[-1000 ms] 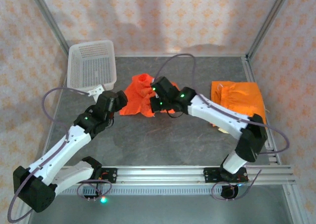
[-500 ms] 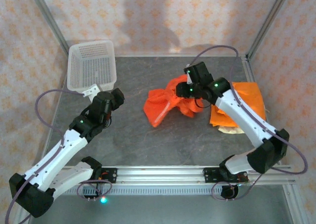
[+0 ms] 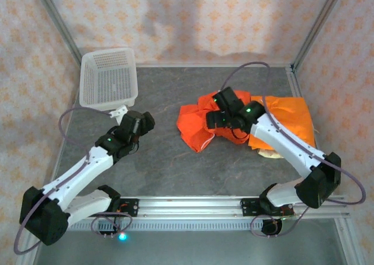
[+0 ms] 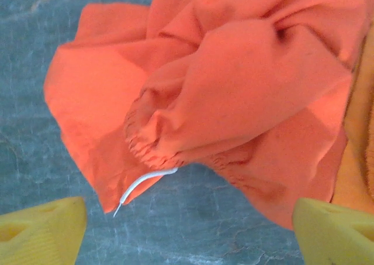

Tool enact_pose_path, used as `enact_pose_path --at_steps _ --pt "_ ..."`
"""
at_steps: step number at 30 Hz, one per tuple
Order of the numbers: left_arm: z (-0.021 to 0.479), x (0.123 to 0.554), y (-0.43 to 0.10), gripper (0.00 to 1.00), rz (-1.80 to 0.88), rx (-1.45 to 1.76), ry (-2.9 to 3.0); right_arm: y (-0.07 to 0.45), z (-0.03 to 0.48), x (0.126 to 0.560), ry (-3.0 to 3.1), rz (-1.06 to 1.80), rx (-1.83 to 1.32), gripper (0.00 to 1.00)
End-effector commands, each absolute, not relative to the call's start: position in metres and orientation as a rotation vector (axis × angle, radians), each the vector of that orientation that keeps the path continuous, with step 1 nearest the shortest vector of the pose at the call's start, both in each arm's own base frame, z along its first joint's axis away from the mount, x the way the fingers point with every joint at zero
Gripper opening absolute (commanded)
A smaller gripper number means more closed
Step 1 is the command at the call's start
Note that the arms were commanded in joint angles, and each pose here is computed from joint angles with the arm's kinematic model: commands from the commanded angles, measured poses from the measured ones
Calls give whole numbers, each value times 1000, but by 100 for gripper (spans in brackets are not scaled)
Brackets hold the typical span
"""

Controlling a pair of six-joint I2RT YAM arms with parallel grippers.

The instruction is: Fold and stack the shorts

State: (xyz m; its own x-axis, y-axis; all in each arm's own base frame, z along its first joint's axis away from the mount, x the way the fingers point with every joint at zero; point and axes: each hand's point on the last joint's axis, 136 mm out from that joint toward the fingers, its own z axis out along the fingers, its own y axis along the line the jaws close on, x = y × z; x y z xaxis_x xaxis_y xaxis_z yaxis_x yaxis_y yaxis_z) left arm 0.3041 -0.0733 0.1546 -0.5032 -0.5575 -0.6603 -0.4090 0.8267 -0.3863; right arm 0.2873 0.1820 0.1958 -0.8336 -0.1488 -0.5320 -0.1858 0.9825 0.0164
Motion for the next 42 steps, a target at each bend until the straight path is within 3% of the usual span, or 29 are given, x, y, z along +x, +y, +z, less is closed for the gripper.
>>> enact_pose_path --at_steps 1,5,11,18,25,30,34,38,42 --pt "136 311 -101 100 -342 -715 2219 170 155 273 2636 -105 -231 90" --pt "126 322 -157 97 -475 -609 2303 145 128 271 2658 -262 -178 86" --pt "102 323 -251 90 -510 -330 2490 151 140 288 2611 -67 -163 88" --pt "62 330 -276 81 -549 -405 2548 193 133 303 2654 9 -284 88" --pt "39 356 -274 70 -494 -475 2575 206 105 330 2695 1 -196 85" --pt "23 365 -269 51 -441 -520 2590 184 89 353 2703 36 -13 67" --pt "18 373 -270 27 -432 -541 2586 183 82 360 2723 32 -8 36" --pt "38 386 -266 3 -431 -550 2527 194 100 361 2706 127 -24 19" --pt "83 400 -247 0 -436 -574 2420 198 146 361 2629 196 -59 7"
